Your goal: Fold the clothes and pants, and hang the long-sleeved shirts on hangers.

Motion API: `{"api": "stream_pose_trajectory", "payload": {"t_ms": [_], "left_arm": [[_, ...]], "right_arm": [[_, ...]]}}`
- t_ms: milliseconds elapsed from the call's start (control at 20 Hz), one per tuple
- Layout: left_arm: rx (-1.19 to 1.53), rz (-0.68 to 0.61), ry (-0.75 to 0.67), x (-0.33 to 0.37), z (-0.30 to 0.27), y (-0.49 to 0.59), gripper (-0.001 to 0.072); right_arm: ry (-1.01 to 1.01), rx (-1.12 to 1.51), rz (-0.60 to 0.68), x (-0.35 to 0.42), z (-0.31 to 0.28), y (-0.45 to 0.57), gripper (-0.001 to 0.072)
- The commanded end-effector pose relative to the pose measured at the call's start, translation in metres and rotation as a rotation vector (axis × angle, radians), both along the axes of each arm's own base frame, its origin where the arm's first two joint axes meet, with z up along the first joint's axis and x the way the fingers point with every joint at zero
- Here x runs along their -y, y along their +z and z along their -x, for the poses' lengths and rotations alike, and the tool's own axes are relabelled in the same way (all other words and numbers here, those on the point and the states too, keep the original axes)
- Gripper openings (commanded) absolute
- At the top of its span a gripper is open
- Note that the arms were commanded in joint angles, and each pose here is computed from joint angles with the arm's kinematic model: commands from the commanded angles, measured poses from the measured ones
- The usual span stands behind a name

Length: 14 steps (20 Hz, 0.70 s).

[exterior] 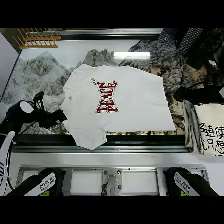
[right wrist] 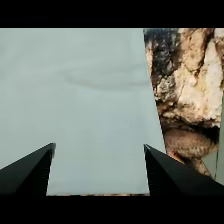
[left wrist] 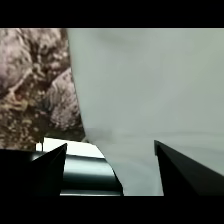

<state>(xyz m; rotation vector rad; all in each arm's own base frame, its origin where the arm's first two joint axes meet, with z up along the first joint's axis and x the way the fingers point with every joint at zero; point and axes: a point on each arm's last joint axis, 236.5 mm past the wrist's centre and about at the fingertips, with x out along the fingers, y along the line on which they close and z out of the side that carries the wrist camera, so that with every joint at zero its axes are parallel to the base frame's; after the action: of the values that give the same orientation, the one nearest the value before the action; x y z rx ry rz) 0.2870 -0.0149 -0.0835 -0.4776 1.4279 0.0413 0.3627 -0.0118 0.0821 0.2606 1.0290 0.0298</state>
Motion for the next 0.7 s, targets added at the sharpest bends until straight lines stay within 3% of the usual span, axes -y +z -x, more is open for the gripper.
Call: {"api": "stream_pose_trajectory", "payload": {"t_ms": [0,400,450,500,550,600,650], "left_arm": [[-0.026,0.055,0.042,0.026,0.039,-0.037,0.059],[0.058,0.065,0.057,0.054,0.011,-0.042,0.059],[0.032,0.072,0.049,0.056,0.011,-0.043,0.0515],[0.011,0.076,0.037,0.058,0.011,-0.043,0.0315],[-0.002,0.082,0.028,0.059,0.01,-0.042,0.0161],[-0.005,0.085,0.01,0.06,0.008,-0.038,0.0045],[0.004,0.081,-0.008,0.06,0.006,-0.034,0.0007]], "right_arm": [[0.002,-0.017,-0.022,-0.007,0.017,-0.009,0.0613],[0.004,-0.019,-0.049,-0.013,0.017,-0.009,0.0613],[0.006,-0.026,-0.05,-0.013,0.019,-0.01,0.0613],[0.008,-0.036,-0.046,-0.012,0.021,-0.011,0.0613],[0.009,-0.058,-0.03,-0.009,0.026,-0.014,0.0614],[0.006,-0.092,-0.006,-0.002,0.033,-0.02,0.0613],[-0.008,-0.142,0.014,0.009,0.045,-0.029,0.0613]]}}
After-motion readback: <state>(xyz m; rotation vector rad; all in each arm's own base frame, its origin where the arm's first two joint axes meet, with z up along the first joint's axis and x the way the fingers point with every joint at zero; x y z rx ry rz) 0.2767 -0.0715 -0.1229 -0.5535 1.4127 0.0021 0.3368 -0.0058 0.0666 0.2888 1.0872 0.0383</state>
